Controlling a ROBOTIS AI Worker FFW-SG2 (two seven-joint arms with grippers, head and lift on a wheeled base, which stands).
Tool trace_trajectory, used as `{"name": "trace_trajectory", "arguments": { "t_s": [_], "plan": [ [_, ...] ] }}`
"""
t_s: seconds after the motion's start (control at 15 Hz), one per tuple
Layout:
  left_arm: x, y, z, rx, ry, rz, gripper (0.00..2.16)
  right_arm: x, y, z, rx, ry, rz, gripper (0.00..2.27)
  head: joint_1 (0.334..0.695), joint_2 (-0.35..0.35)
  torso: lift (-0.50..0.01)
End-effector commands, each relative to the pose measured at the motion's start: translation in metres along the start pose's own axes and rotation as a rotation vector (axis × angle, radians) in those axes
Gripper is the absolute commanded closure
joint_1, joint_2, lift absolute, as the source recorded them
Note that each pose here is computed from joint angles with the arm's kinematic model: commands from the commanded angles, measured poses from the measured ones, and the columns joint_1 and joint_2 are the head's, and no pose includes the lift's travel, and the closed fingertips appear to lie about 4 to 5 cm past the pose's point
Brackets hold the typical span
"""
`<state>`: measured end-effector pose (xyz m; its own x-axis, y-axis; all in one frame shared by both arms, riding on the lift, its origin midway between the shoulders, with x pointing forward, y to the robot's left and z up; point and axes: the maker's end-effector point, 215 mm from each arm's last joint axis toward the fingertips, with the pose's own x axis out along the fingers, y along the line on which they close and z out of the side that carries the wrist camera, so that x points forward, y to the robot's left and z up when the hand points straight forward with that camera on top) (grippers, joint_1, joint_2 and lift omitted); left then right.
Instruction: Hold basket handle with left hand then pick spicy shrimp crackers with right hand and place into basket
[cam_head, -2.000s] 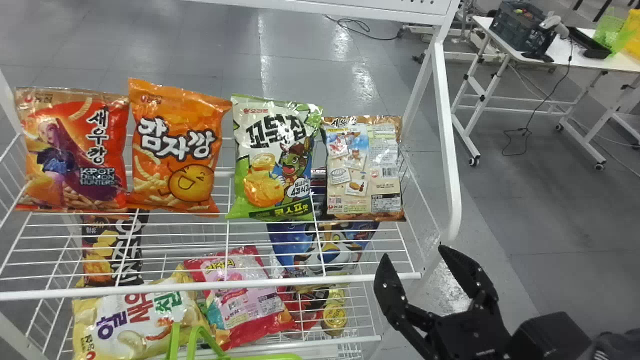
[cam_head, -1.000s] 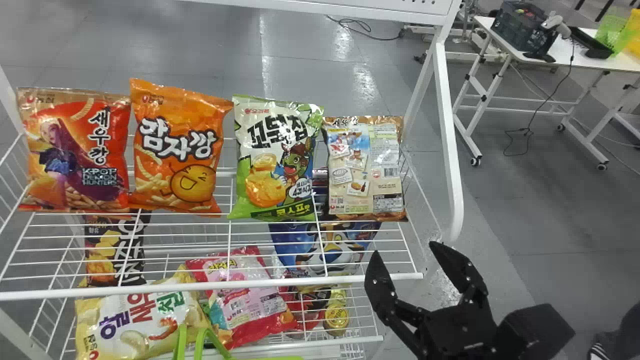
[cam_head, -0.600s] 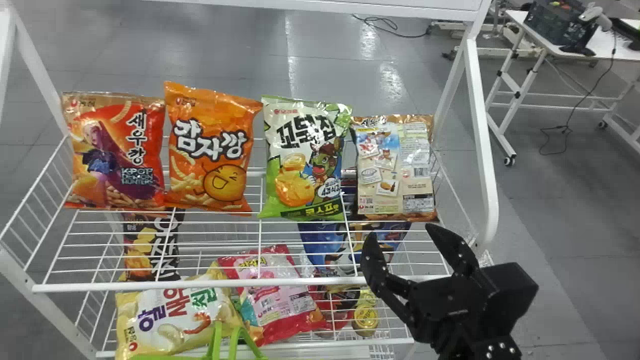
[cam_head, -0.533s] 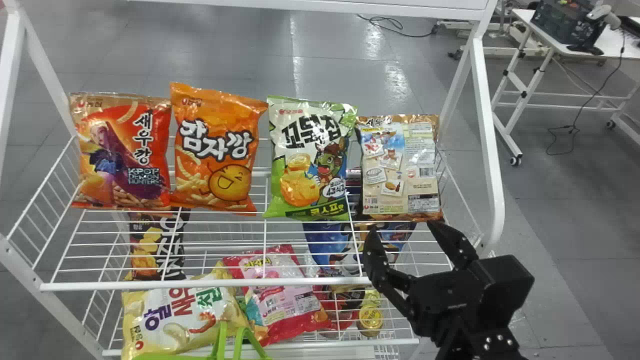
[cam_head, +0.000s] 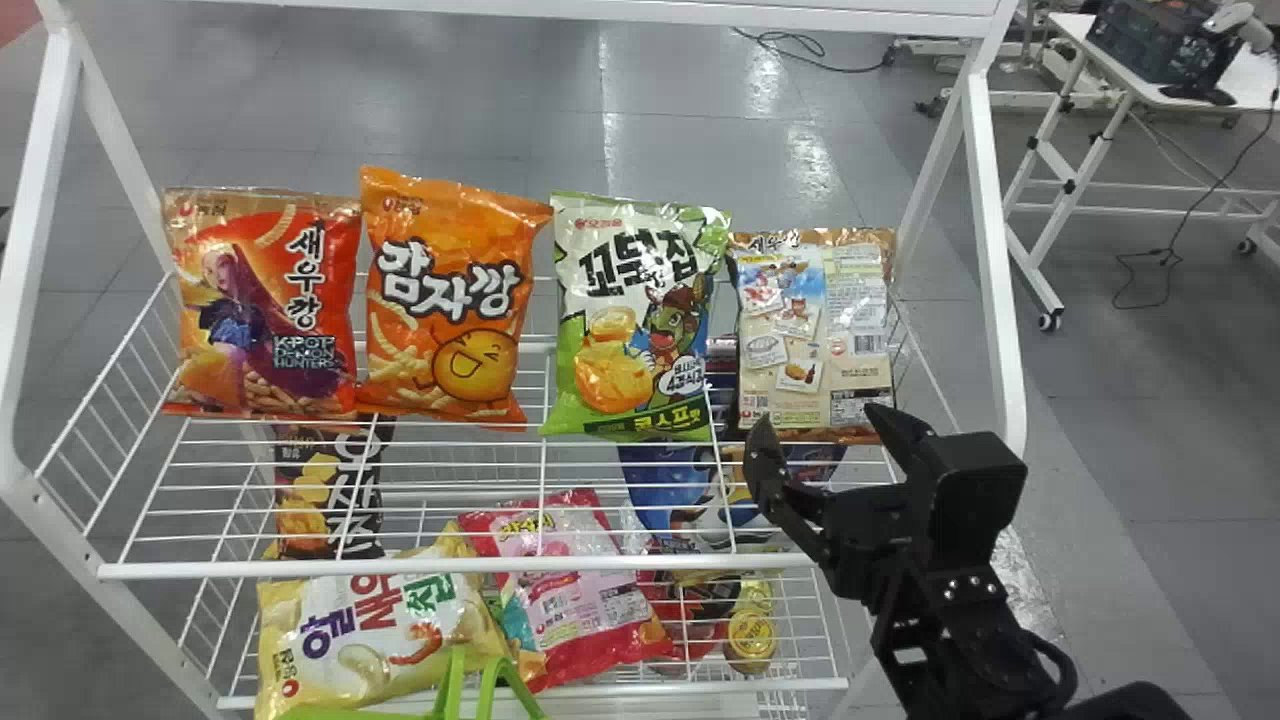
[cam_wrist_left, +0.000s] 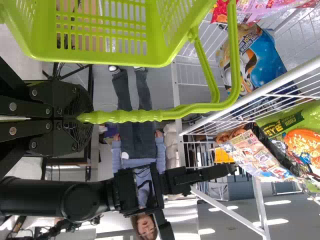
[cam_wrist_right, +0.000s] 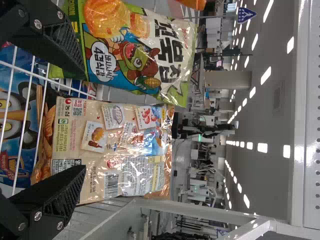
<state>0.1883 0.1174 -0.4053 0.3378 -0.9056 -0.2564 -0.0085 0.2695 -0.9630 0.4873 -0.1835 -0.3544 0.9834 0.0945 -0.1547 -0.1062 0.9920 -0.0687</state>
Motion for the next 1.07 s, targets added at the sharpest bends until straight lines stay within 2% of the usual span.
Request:
{"name": "trace_trajectory", "arguments": {
  "t_s": [0.0, 1.0],
  "plan": [
    [0.0, 0.001, 0.0, -0.002, 0.001, 0.002, 1.9, 0.012, -0.005, 0.0, 0.005, 0.001, -0.008, 0.15, 0.695, -0.111, -0.037],
    [-0.002, 0.01, 0.001, -0.02, 0.0, 0.01, 1.9, 0.083, -0.026, 0.017, -0.016, -0.005, -0.05, 0.15, 0.695, -0.11, -0.037]
  ]
}}
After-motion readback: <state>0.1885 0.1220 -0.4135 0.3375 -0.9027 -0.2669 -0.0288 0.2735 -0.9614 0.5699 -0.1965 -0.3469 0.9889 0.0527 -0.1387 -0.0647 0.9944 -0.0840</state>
